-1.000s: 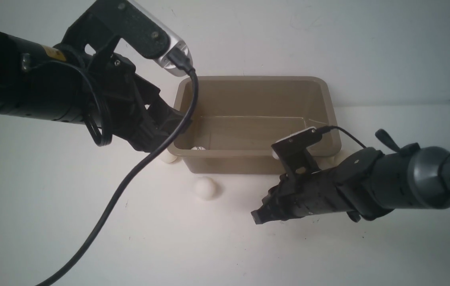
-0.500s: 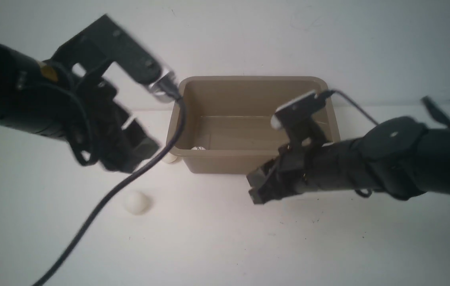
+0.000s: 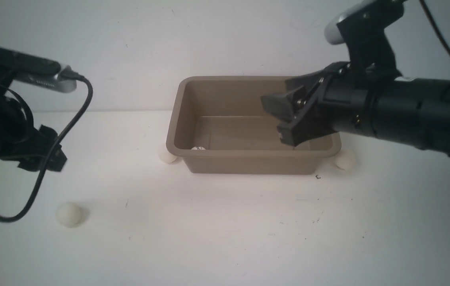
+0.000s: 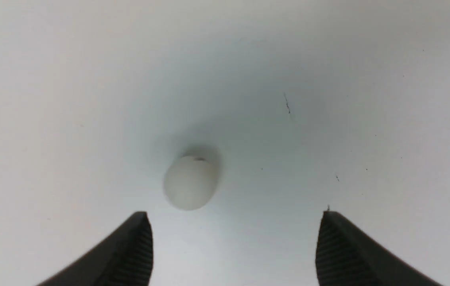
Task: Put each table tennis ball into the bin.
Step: Use the left arm to clamp the table tennis ball closest to it
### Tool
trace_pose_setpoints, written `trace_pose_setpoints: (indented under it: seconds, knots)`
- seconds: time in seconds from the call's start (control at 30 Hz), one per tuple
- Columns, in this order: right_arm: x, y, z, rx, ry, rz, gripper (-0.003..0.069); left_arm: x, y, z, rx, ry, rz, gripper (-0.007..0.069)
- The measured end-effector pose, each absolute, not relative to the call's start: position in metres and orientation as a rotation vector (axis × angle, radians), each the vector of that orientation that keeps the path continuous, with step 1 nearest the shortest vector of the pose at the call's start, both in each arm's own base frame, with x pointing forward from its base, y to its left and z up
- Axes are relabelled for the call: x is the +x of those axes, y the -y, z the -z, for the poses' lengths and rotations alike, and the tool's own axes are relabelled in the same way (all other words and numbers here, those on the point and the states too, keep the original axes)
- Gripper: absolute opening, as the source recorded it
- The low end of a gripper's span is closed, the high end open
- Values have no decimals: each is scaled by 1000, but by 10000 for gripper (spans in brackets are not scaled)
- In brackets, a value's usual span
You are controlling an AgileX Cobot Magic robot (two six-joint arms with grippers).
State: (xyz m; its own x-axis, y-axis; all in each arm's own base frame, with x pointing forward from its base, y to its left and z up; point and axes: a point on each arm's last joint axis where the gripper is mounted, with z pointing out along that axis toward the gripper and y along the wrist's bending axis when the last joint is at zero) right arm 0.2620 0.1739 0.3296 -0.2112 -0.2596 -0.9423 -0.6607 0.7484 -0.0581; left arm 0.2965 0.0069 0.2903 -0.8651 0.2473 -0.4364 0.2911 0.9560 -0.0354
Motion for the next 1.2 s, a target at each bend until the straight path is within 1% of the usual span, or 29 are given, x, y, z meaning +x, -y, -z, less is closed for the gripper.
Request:
trace_pose_setpoints:
  seconds: [0.1,0.23,0.27,0.33,0.47,0.57,0.63,0.67,0.8,0.83,0.87,1.07,1.17,1.2]
  knots:
    - [260,-173,-332,-728,-1781,-434,344,308,-17,-269,350,-2733,162,492]
    - [257,-173,-333,-741,-1780,-447,344,317,-37,-245,261,-2805,158,492]
    - [256,-173,-333,-747,-1779,-452,344,321,-52,-230,172,-2857,149,492]
    - [256,-174,-333,-755,-1779,-459,344,322,-67,-218,78,-2897,149,492]
    - [255,-174,-332,-771,-1776,-460,344,320,-87,-213,-22,-2901,127,492]
    - [255,-174,-332,-774,-1774,-458,344,320,-93,-212,-47,-2889,107,492]
    - [255,-174,-332,-778,-1773,-456,344,320,-105,-207,-85,-2892,40,492]
    - [255,-174,-332,-778,-1773,-456,344,320,-107,-206,-86,-2894,27,492]
    - [254,-175,-332,-806,-1768,-447,344,318,-135,-183,-194,-2956,-93,492]
    - [254,-175,-332,-807,-1768,-449,344,317,-137,-182,-201,-2959,-106,492]
    - [253,-175,-331,-828,-1765,-445,344,315,-147,-178,-246,-2961,-146,492]
    - [251,-177,-330,-865,-1765,-454,344,313,-175,-177,-333,-2853,-226,492]
    - [251,-177,-330,-874,-1766,-461,344,314,-188,-164,-348,-2838,-250,492]
    - [250,-177,-329,-879,-1766,-465,344,313,-195,-158,-334,-2844,-277,493]
